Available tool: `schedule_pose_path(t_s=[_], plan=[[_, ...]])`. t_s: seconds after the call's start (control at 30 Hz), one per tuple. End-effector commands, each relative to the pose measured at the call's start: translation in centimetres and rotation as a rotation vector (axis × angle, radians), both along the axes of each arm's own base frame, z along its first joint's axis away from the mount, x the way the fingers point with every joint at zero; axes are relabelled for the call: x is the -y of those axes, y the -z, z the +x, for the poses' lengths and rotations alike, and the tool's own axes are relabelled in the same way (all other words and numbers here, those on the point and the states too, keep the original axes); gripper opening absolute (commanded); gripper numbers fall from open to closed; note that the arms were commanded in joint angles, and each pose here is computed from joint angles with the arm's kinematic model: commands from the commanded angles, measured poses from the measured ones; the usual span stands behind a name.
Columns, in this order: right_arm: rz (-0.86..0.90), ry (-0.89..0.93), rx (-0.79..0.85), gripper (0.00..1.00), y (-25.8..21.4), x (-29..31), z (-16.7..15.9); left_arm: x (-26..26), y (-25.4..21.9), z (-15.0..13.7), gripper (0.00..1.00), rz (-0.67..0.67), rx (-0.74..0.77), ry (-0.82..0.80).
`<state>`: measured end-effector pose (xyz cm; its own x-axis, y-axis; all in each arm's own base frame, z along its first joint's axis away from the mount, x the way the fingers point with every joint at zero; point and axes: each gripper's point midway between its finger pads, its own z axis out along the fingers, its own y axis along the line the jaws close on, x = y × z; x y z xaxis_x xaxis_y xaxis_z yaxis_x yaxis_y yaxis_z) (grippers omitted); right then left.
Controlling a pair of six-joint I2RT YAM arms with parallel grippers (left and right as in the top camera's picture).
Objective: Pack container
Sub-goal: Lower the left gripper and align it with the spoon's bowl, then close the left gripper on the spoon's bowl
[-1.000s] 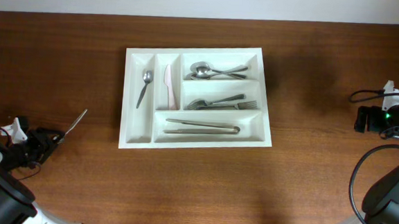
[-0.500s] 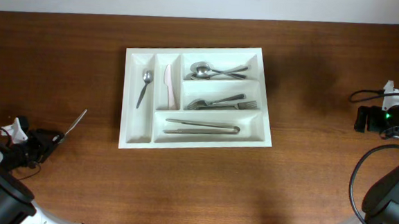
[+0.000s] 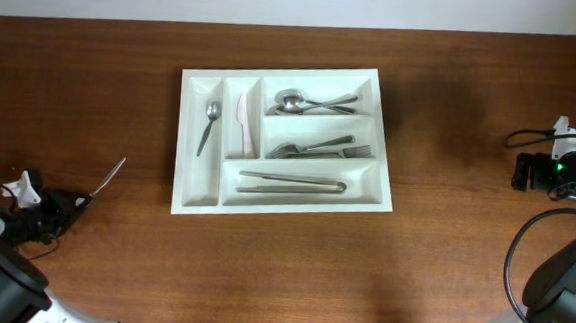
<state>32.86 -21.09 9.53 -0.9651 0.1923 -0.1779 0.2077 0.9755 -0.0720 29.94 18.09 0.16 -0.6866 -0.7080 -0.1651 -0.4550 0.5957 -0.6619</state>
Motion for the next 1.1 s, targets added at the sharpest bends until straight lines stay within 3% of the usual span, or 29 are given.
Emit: schedule_pose_path(t_s=[0.0, 1.07], plan=[[-0.014, 0.01, 0.009, 0.99, -0.45, 0.21, 0.0, 0.16, 1.28, -0.61, 0.27, -0.003, -0.04, 0.005], [-0.014, 0.01, 0.009, 0.99, -0.45, 0.21, 0.0, -0.16, 1.26, -0.35, 0.21, 0.013, -0.027, 0.004]])
